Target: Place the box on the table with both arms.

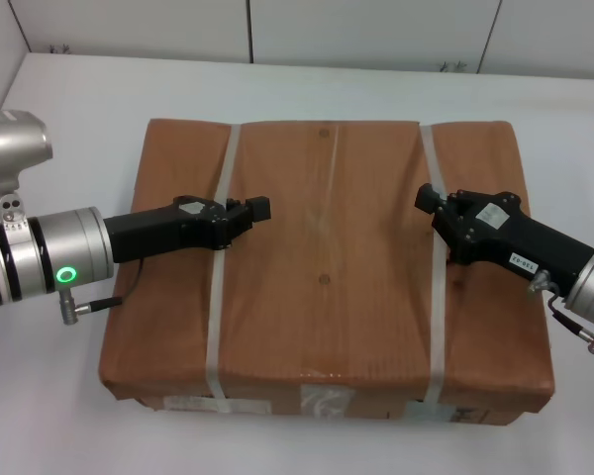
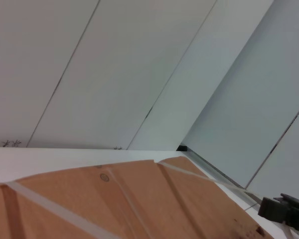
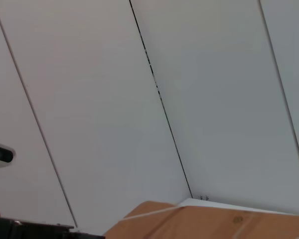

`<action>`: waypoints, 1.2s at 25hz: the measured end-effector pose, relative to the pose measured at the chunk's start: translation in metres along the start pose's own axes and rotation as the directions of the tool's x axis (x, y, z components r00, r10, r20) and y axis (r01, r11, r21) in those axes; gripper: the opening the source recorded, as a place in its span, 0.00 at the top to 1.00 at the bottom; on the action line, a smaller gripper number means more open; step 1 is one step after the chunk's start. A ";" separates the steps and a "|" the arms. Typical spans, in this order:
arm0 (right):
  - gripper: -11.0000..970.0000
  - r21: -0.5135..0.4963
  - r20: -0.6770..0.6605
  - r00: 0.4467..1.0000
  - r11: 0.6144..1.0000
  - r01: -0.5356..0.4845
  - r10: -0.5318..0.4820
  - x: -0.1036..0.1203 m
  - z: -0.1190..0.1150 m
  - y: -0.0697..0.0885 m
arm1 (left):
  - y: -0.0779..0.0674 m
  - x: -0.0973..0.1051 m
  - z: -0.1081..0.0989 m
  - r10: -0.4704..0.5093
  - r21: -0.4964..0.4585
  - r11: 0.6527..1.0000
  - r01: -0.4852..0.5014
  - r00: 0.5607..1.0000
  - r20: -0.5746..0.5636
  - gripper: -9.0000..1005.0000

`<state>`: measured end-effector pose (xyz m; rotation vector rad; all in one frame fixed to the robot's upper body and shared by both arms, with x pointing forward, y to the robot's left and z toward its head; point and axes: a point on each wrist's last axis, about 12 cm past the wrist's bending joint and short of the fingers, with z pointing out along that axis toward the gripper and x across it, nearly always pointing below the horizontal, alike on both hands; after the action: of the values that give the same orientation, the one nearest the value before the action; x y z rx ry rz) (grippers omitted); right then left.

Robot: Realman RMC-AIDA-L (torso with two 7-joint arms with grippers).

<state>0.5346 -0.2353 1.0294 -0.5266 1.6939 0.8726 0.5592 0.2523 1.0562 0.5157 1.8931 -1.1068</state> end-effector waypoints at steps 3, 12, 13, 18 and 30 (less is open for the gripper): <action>0.98 0.000 0.000 1.000 1.000 0.000 0.000 0.000 0.000 0.000 | 0.000 0.000 0.000 0.000 -0.001 1.000 0.000 1.000 0.000 0.99; 0.98 0.000 0.000 1.000 1.000 0.000 0.000 0.000 0.000 0.000 | 0.000 0.000 0.000 0.000 -0.001 1.000 0.000 1.000 0.000 0.99; 0.98 -0.001 0.000 1.000 1.000 0.001 -0.001 0.000 0.000 0.000 | 0.000 0.000 0.000 0.000 -0.001 1.000 0.000 1.000 0.000 0.99; 0.98 -0.003 -0.013 1.000 1.000 0.012 -0.012 -0.002 0.005 -0.001 | 0.000 0.000 0.000 0.002 -0.003 1.000 -0.002 1.000 -0.001 0.99; 0.98 0.044 -0.091 0.996 0.999 0.016 -0.012 0.001 0.020 -0.005 | 0.007 0.005 0.006 0.027 -0.080 0.996 -0.029 0.999 -0.034 0.99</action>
<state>0.5507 -0.2231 1.0242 -0.5539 1.7857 0.8098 0.5641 0.2510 1.0471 0.5170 1.9448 -1.0055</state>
